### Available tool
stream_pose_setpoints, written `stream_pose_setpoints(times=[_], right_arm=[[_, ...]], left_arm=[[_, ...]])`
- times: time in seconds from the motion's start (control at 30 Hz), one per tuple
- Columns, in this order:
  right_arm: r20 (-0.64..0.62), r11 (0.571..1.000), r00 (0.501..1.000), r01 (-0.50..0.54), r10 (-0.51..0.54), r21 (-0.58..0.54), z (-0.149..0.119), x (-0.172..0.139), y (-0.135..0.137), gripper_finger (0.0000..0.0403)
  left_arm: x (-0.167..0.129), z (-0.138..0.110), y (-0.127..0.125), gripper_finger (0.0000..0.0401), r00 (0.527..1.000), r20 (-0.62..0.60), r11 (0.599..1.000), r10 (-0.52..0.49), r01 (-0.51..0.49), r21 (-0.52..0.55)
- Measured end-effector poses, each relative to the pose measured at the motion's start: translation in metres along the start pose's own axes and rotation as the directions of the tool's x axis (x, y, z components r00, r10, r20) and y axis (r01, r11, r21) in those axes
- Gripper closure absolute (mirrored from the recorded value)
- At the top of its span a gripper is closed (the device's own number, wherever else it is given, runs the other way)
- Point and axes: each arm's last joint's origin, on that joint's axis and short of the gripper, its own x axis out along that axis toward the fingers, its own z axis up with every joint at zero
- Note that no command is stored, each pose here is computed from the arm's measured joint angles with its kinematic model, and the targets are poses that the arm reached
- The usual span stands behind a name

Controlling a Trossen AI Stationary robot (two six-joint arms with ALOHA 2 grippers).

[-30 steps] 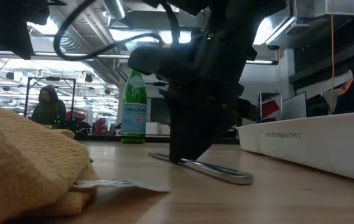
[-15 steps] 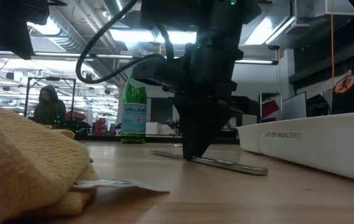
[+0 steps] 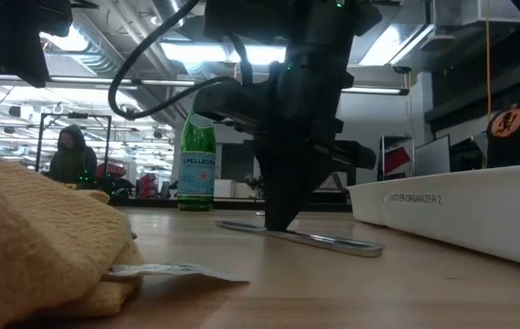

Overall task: Sort silverware
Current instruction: Stack the silver knife into the white utensil tray with the other silver knives

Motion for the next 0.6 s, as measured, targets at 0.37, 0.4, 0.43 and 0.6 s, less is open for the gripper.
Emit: stream_pose_setpoints(times=[0.37,0.4,0.43,0.6], right_arm=[[-0.003,1.0,1.0,-0.021,0.021,0.002,0.0009,0.0005,0.0016,0.0377],[-0.007,1.0,1.0,-0.023,0.023,0.002,0.0008,0.0005,0.0016,0.0377],[-0.011,1.0,1.0,-0.025,0.025,0.002,0.0006,0.0005,0.0017,0.0376],[-0.025,0.999,0.999,-0.033,0.033,0.003,0.0003,0.0005,0.0019,0.0347]], left_arm=[[0.0,0.0,0.0,0.0313,1.0,0.0,1.0,0.0,0.0,0.0],[0.0,0.0,0.0,0.0313,1.0,0.0,1.0,0.0,0.0,0.0],[0.0,0.0,0.0,0.0313,1.0,0.0,1.0,0.0,0.0,0.0],[0.0,0.0,0.0,0.0313,1.0,0.0,1.0,0.0,0.0,0.0]])
